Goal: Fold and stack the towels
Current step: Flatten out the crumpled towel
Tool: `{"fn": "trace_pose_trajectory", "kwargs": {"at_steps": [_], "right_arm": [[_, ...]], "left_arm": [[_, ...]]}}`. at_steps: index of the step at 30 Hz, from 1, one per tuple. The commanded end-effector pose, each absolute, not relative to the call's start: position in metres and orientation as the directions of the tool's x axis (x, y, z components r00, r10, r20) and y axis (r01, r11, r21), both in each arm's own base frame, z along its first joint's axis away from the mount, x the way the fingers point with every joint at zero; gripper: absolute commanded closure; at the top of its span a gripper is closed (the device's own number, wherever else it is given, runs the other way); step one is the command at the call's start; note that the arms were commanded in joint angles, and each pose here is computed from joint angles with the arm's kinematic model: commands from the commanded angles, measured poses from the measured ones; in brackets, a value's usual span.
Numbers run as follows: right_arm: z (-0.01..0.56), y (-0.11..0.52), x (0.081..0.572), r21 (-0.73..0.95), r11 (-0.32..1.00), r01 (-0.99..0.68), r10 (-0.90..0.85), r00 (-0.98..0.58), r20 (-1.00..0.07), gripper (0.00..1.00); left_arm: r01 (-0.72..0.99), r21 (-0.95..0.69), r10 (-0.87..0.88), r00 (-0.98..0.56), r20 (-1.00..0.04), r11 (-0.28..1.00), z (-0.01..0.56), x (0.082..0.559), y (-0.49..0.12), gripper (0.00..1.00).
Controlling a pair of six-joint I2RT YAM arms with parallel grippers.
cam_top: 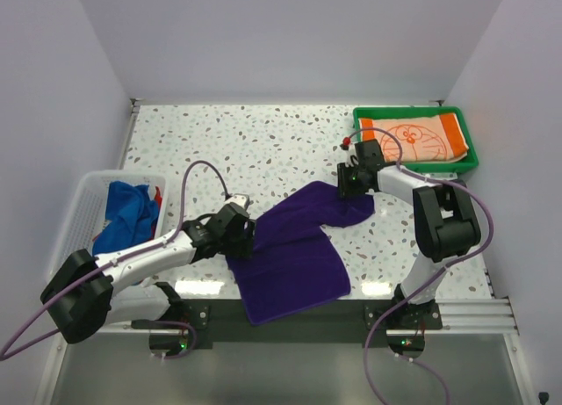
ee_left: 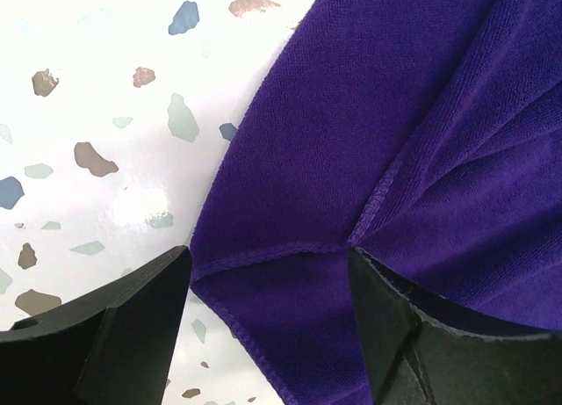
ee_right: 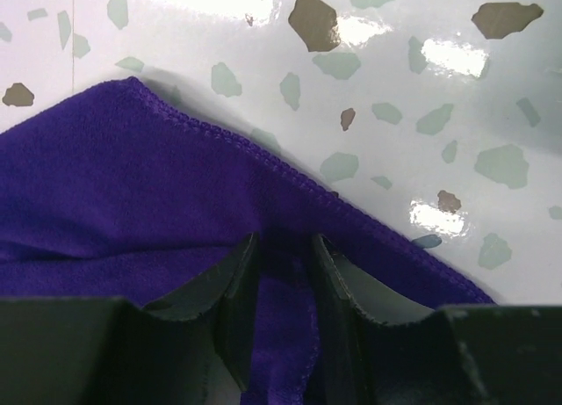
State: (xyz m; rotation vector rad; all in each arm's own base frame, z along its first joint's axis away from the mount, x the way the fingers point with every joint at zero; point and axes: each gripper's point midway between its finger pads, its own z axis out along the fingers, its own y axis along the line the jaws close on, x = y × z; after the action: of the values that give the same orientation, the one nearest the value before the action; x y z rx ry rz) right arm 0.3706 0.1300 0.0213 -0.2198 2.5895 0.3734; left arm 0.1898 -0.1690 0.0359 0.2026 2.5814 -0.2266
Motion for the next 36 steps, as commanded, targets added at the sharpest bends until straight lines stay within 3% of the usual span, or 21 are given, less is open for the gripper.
{"fn": "trace_pose_trajectory", "kwargs": {"at_steps": [1, 6, 14, 36], "right_arm": [[0.034, 0.142, 0.376, 0.253, 0.926, -0.280, -0.109, -0.840, -0.531, 0.69], [0.040, 0.146, 0.366, 0.260, 0.920, -0.293, -0.123, -0.845, -0.520, 0.71], [0.049, 0.149, 0.351, 0.278, 0.909, -0.312, -0.138, -0.852, -0.504, 0.62], [0.037, 0.143, 0.331, 0.242, 0.922, -0.304, -0.174, -0.880, -0.442, 0.67]], "left_arm": [[0.183, -0.140, 0.071, -0.817, -0.572, 0.973, 0.049, 0.202, -0.175, 0.23], [0.189, -0.143, 0.074, -0.815, -0.574, 0.972, 0.050, 0.203, -0.177, 0.23], [0.194, -0.142, 0.080, -0.816, -0.572, 0.971, 0.050, 0.203, -0.178, 0.23], [0.203, -0.134, 0.093, -0.817, -0.569, 0.970, 0.048, 0.203, -0.178, 0.23]]}}
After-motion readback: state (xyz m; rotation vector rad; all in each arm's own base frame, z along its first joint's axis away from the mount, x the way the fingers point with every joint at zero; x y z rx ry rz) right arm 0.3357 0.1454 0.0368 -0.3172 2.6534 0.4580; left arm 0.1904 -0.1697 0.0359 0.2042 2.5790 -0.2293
